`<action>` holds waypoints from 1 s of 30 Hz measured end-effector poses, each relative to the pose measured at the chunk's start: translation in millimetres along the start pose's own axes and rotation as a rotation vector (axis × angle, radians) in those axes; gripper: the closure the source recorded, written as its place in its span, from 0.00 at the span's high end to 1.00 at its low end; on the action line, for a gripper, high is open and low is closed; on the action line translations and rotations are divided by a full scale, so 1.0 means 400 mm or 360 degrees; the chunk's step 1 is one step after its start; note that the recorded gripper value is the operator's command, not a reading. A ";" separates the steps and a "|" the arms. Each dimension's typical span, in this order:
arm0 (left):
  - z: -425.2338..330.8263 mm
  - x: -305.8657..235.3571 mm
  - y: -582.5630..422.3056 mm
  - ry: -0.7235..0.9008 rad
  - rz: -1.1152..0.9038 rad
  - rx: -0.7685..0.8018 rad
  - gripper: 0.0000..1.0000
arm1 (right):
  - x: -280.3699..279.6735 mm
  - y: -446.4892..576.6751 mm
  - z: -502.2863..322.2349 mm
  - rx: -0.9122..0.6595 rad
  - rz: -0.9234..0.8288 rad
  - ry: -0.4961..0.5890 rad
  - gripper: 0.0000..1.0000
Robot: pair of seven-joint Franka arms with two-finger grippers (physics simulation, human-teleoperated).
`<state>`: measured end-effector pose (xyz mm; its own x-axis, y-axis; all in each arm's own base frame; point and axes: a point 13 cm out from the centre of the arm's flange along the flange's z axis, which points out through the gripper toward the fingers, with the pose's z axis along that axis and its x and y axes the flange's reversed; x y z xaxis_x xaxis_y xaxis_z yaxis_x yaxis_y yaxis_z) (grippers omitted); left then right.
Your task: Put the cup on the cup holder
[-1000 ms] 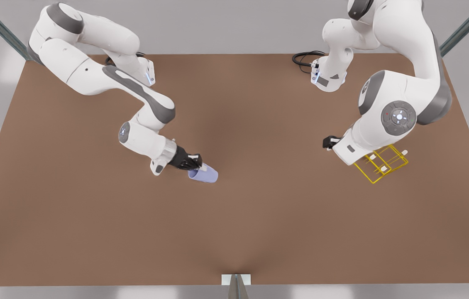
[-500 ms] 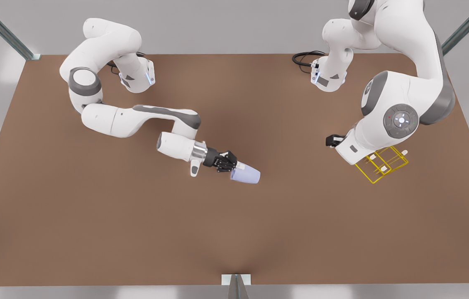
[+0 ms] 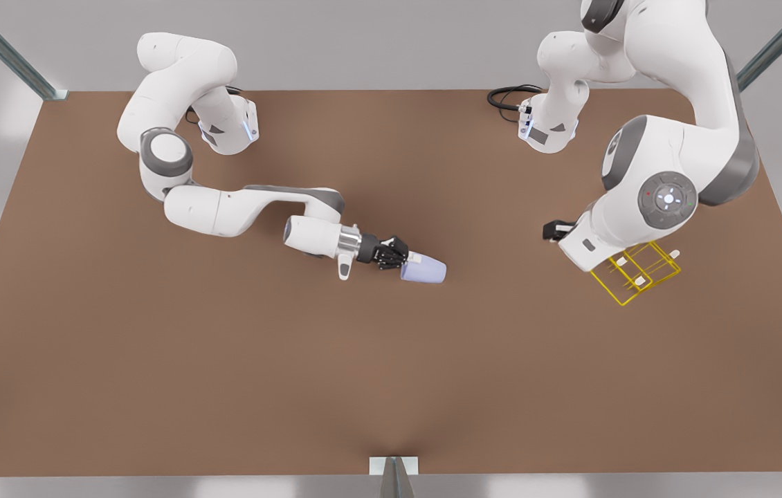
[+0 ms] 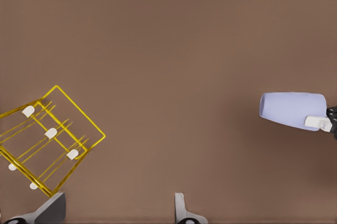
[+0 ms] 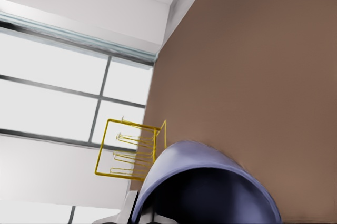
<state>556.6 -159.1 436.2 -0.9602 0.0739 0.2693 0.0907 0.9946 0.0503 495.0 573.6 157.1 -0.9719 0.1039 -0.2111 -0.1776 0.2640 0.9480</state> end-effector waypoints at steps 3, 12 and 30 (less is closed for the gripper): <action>0.014 0.039 -0.136 0.0031 0.0031 -0.0042 1.00 | 0.007 -0.032 0.006 0.0015 0.0022 0.0000 0.21; 0.236 -0.086 -0.391 0.0101 -0.0747 0.0092 1.00 | 0.002 -0.103 0.008 0.0045 0.0044 -0.0017 0.95; 0.351 -0.200 -0.537 -0.0175 -0.1887 0.0204 1.00 | -0.037 -0.143 -0.050 0.0073 0.0145 -0.0054 1.00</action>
<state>576.8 -368.6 269.0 -0.4460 -0.8943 0.0360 -0.8872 0.4470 0.1141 516.4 537.7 110.8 -0.9779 0.1616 -0.1329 -0.0805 0.2956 0.9519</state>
